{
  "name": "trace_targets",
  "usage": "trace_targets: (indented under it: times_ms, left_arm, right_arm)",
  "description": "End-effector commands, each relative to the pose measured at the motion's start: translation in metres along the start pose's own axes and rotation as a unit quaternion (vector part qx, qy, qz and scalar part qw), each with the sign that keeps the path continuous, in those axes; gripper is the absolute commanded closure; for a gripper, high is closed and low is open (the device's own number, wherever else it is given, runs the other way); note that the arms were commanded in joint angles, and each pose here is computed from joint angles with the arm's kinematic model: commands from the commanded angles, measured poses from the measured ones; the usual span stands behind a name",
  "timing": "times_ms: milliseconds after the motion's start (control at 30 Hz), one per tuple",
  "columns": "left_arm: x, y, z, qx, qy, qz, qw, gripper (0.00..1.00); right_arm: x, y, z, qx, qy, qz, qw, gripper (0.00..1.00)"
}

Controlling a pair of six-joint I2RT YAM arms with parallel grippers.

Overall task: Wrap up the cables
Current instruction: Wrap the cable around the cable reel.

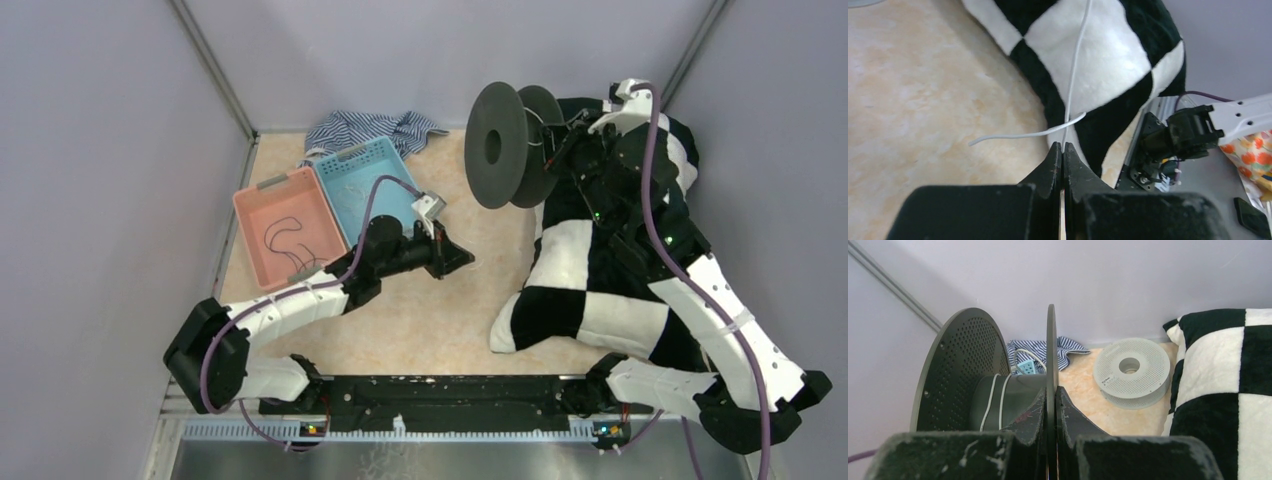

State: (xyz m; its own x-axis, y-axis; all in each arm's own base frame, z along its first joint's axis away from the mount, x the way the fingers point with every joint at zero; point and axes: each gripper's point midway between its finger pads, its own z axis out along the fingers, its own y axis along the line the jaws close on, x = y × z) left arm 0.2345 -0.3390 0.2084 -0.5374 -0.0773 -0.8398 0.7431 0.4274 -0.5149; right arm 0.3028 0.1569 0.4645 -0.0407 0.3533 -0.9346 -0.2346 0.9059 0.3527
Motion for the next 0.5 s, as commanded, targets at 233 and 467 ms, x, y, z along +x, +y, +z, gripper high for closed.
trace_targets:
  times_ms: [233,467]
  left_arm:
    - [-0.009,-0.081,0.023,0.082,0.007,0.014,0.996,1.0]
    - [-0.059,-0.111,0.011,0.1,-0.026,0.063,0.993,1.0]
  right_arm:
    - [0.015,-0.001,0.037,0.031,-0.019,-0.011,0.999,1.0]
    - [0.079,-0.009,0.048,0.026,0.066,-0.07,0.995,1.0]
